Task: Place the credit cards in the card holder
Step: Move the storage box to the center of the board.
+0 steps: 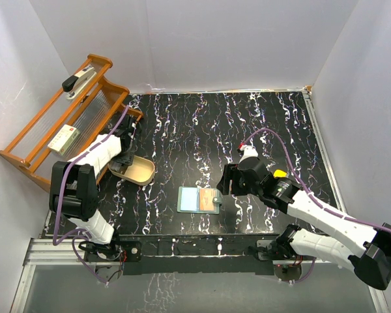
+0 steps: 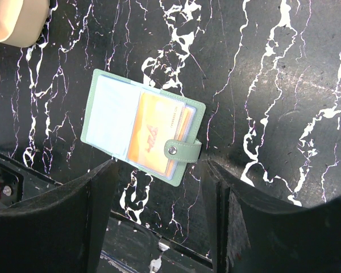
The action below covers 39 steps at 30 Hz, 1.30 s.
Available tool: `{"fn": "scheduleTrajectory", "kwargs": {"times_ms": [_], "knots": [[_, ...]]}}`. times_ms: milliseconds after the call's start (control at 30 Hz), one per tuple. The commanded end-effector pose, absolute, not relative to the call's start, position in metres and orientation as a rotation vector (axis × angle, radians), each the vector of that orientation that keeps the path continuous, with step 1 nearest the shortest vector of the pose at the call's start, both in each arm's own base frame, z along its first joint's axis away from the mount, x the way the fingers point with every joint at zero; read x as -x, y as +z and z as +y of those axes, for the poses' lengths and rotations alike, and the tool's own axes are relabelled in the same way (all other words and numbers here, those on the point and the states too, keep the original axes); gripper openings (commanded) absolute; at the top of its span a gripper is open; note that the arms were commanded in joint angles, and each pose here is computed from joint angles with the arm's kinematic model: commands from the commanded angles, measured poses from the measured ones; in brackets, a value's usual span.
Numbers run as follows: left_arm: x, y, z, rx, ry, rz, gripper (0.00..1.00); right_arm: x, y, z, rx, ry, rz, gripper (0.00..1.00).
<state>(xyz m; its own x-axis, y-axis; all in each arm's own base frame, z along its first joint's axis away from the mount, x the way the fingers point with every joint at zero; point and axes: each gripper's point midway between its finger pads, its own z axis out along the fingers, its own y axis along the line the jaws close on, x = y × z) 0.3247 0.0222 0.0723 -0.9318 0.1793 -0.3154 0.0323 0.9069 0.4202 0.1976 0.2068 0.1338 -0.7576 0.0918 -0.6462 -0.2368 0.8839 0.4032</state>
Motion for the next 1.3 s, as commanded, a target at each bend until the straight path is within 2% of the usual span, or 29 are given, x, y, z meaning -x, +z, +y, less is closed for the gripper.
{"fn": "scheduleTrajectory", "kwargs": {"times_ms": [0, 333, 533, 900, 1067, 1267], "knots": [[-0.338, 0.104, 0.045, -0.082, 0.726, 2.620, 0.56, -0.209, 0.164, 0.217, 0.093, 0.676, 2.253, 0.59], [-0.334, 0.110, 0.014, -0.024, 0.440, 2.614, 0.57, -0.216, 0.165, 0.255, -0.095, 0.904, 2.273, 0.54], [-0.327, 0.126, -0.001, 0.058, 0.292, 2.568, 0.57, -0.251, 0.176, 0.298, -0.183, 0.965, 2.254, 0.52], [-0.317, 0.135, 0.012, 0.133, 0.374, 2.523, 0.59, -0.297, 0.173, 0.415, -0.160, 0.992, 2.242, 0.51], [-0.325, 0.153, 0.020, 0.137, 0.424, 2.465, 0.59, -0.302, 0.143, 0.460, -0.121, 0.991, 2.308, 0.50], [-0.339, 0.188, 0.035, 0.029, 0.530, 2.334, 0.59, -0.315, 0.113, 0.485, -0.114, 0.936, 2.363, 0.48]]}}
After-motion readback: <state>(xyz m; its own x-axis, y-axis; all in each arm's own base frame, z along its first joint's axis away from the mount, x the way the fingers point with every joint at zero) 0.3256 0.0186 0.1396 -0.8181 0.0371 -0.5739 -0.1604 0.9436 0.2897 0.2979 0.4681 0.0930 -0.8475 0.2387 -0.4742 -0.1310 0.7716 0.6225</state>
